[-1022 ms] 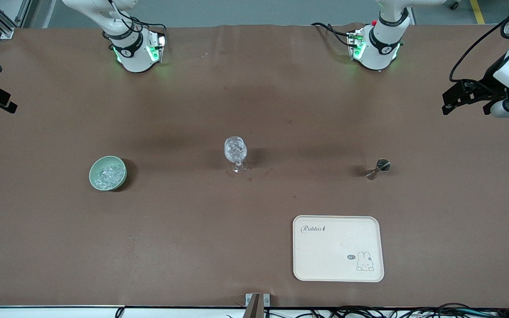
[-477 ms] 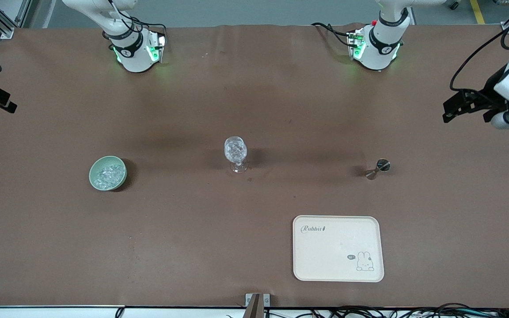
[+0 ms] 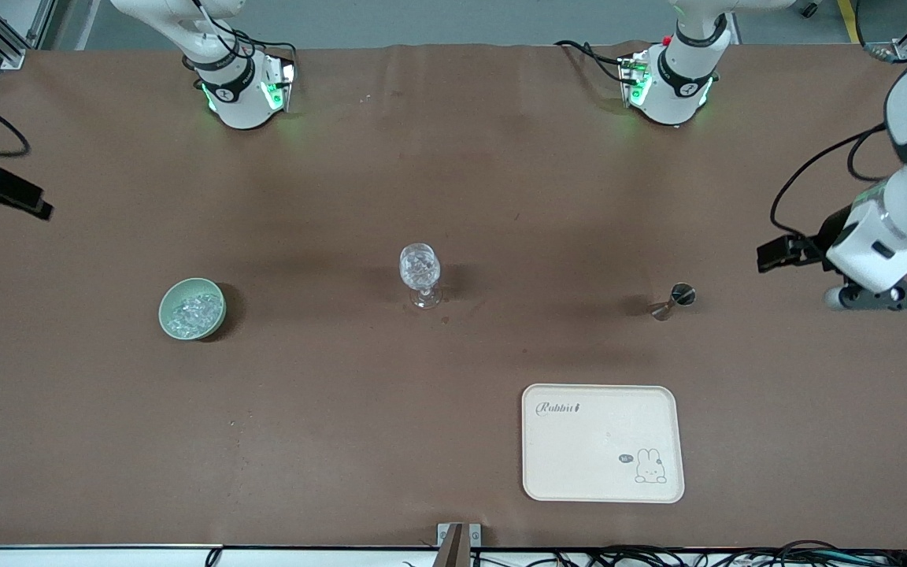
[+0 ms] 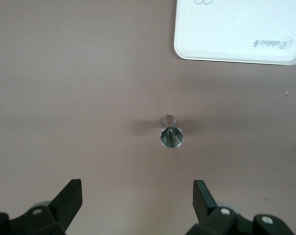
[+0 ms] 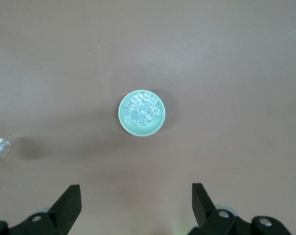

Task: Pour wine and add ice with both arms
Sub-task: 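Reach the right gripper to the ice bowl while the left gripper reaches the jigger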

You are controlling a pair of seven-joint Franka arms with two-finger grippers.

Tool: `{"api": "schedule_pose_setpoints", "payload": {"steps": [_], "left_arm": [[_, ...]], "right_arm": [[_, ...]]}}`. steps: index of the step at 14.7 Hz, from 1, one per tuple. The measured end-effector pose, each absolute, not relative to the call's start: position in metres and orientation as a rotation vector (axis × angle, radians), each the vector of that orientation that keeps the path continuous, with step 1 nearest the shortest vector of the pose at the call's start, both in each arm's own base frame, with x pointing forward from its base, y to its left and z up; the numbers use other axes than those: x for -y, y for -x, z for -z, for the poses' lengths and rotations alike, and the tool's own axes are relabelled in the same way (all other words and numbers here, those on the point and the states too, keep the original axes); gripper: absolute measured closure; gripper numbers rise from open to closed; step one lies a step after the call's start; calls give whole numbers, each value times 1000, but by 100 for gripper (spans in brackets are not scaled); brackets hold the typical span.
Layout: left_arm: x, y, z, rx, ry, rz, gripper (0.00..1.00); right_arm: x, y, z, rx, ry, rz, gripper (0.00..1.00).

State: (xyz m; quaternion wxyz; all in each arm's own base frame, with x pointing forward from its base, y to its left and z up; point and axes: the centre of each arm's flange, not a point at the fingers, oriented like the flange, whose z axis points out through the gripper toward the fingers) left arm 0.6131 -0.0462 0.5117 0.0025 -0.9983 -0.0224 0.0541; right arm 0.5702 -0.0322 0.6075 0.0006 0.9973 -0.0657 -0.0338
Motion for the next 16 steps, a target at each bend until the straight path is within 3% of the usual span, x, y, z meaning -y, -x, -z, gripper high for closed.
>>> {"api": "schedule_pose_setpoints", "payload": {"steps": [4, 9, 10, 12, 14, 16], "left_arm": [[16, -631, -454, 399, 3225, -335, 0], [-12, -643, -372, 910, 3243, -644, 4], [-15, -644, -356, 1009, 3231, -715, 4], [-26, -646, -325, 1196, 3190, -841, 16], [-42, -644, -296, 1317, 3140, -933, 19], [-51, -643, -273, 1391, 3097, -1002, 22]], "right_arm": [[31, -588, -475, 80, -3138, 137, 0], [29, -562, -350, -28, -3140, 45, 0], [29, -557, -329, -50, -3140, 43, 0], [29, -551, -295, -95, -3138, 45, 0], [29, -550, -269, -118, -3136, 52, 0], [29, -549, -253, -127, -3135, 44, 9]]}}
